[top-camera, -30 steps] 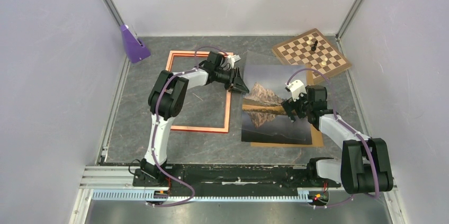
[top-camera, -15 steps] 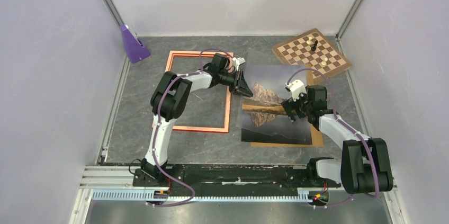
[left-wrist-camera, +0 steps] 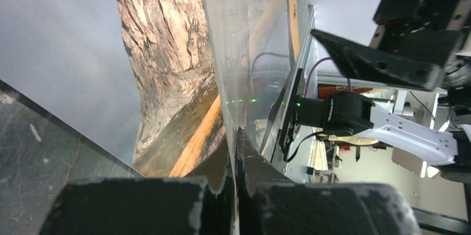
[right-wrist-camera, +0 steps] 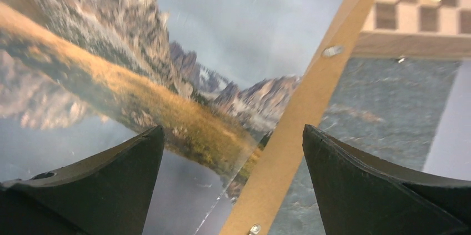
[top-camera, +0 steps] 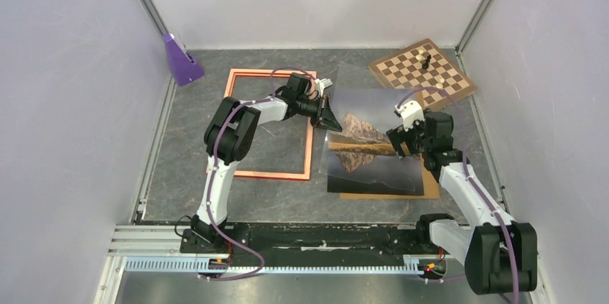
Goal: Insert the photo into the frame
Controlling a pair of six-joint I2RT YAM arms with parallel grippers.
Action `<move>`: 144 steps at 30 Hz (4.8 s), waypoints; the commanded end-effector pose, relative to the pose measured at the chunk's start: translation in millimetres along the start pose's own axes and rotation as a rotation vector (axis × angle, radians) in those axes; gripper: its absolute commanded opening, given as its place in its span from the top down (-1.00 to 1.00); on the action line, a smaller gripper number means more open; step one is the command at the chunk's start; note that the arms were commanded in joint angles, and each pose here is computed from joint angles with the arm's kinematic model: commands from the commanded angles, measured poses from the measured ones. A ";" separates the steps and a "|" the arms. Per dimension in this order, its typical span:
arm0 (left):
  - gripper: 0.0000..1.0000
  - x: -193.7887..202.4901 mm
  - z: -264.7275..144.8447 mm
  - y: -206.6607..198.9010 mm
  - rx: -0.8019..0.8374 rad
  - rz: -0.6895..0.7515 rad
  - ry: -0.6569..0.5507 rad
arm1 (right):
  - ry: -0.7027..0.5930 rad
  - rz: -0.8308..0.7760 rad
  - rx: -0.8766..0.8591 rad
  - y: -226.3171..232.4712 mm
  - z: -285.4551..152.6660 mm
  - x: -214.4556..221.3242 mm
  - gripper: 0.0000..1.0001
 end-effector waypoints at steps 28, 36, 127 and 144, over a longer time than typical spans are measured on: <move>0.95 -15.4 -175.0 -102.8 0.174 0.039 -0.223 | -0.314 -0.027 -0.133 11.2 -52.9 -99.3 -0.96; 0.95 4.1 -230.1 -81.2 0.058 0.098 -0.231 | -0.317 -0.008 -0.247 31.4 -37.0 -110.3 -0.96; 0.95 95.1 -315.8 -79.1 -0.375 0.199 -0.274 | -0.447 0.259 -1.025 201.0 -12.7 -128.4 0.07; 0.95 90.0 -316.4 -53.5 -0.483 0.112 -0.287 | -0.331 0.277 -1.030 230.8 27.3 -136.3 0.42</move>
Point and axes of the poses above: each gripper's point midway between its finger pads, its own z axis out along the fingers, its own y axis along the line the jaws close on, x = y × z, the point moved 5 cm from there along -z, back along the fingers, and after that the axes turned 9 degrees about z, right-handed, at the moved point
